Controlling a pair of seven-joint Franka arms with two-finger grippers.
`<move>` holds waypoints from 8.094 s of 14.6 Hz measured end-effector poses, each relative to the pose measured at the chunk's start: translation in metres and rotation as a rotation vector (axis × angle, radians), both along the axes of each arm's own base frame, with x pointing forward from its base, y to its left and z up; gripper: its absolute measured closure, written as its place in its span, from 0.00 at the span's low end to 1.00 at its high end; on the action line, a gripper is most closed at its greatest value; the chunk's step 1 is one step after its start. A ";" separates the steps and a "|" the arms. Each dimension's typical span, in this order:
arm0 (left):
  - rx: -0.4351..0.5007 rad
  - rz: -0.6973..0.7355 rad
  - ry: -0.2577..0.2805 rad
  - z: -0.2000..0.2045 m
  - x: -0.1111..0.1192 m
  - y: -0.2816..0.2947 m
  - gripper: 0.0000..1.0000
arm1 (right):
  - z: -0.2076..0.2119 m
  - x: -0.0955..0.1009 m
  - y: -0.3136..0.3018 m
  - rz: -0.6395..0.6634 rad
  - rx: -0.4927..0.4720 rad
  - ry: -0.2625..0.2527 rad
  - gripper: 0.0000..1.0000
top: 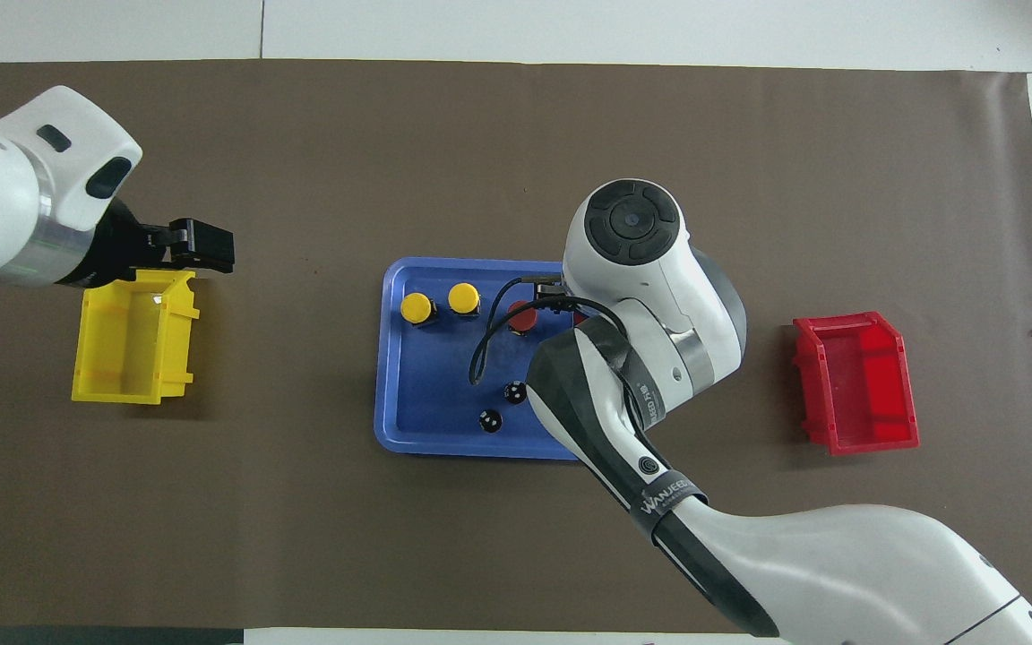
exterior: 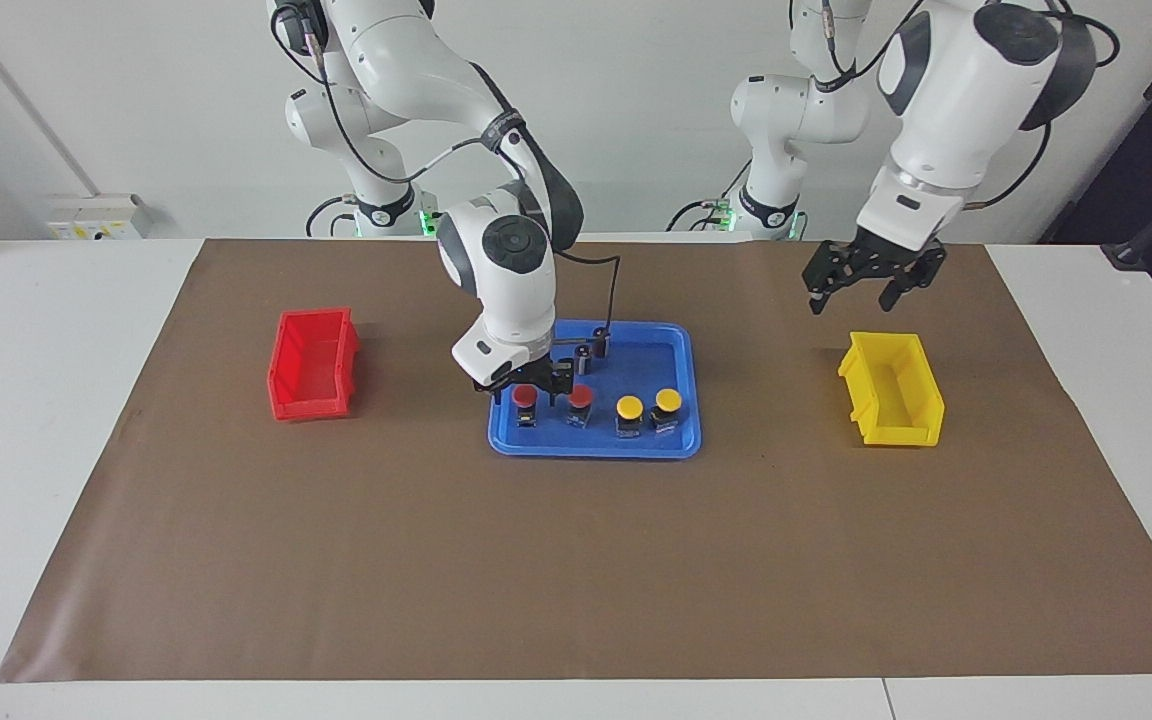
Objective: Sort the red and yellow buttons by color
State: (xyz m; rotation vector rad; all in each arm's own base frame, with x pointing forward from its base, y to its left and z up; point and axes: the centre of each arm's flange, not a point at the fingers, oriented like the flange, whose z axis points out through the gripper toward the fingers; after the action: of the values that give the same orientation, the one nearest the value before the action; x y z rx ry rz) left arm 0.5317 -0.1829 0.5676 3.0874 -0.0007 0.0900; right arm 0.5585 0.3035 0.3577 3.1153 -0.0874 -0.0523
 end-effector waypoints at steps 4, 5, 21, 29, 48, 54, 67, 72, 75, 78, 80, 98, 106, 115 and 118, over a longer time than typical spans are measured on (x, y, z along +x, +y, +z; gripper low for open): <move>-0.002 0.004 0.005 -0.040 -0.005 -0.046 0.00 | -0.009 -0.012 -0.005 0.002 0.026 -0.047 0.24; -0.002 0.009 0.004 -0.054 -0.004 -0.060 0.00 | -0.013 -0.014 -0.006 0.003 0.036 -0.064 0.25; 0.022 0.009 0.037 -0.173 0.001 -0.143 0.11 | 0.028 -0.008 -0.031 0.070 0.039 -0.077 0.61; 0.034 0.015 0.052 -0.196 -0.005 -0.159 0.22 | 0.148 -0.083 -0.310 0.156 0.089 -0.023 0.61; 0.069 0.063 0.108 -0.124 -0.007 -0.157 0.59 | 0.002 -0.124 -0.361 0.197 0.092 0.005 0.61; 0.054 0.016 0.145 -0.047 0.031 0.030 0.59 | -0.019 -0.132 -0.360 0.195 0.092 0.012 0.61; 0.016 -0.137 0.169 -0.131 0.025 0.223 0.59 | 0.022 -0.110 -0.359 0.211 0.096 0.021 0.44; 0.016 -0.155 0.156 -0.157 0.006 0.218 0.59 | 0.131 -0.062 -0.292 0.188 0.085 -0.017 0.33; 0.017 -0.156 0.155 -0.167 0.002 0.218 0.59 | 0.170 -0.027 -0.172 0.065 0.093 -0.066 0.31; 0.014 -0.162 0.171 -0.184 -0.005 0.218 0.59 | 0.154 0.006 -0.044 -0.045 0.129 -0.107 0.31; 0.015 -0.166 0.167 -0.188 -0.007 0.218 0.59 | 0.115 0.020 0.009 -0.061 0.140 -0.128 0.31; 0.017 -0.168 0.153 -0.187 -0.007 0.218 0.44 | -0.005 0.003 0.065 -0.011 0.101 -0.109 0.31; 0.025 -0.102 0.136 -0.117 0.016 0.169 0.25 | -0.013 -0.016 0.073 0.015 0.092 -0.093 0.33; 0.028 -0.025 0.086 -0.087 0.014 0.029 0.09 | 0.000 -0.010 0.068 0.005 0.096 -0.106 0.59; -0.006 0.019 0.077 -0.085 0.008 -0.014 0.09 | 0.060 0.008 0.020 0.001 0.077 -0.099 0.59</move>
State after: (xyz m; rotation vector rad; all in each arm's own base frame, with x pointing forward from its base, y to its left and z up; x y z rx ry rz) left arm 0.5393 -0.1974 0.4821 3.0834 0.0314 -0.0288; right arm 0.5663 0.3234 0.4177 3.1940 -0.0875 0.1007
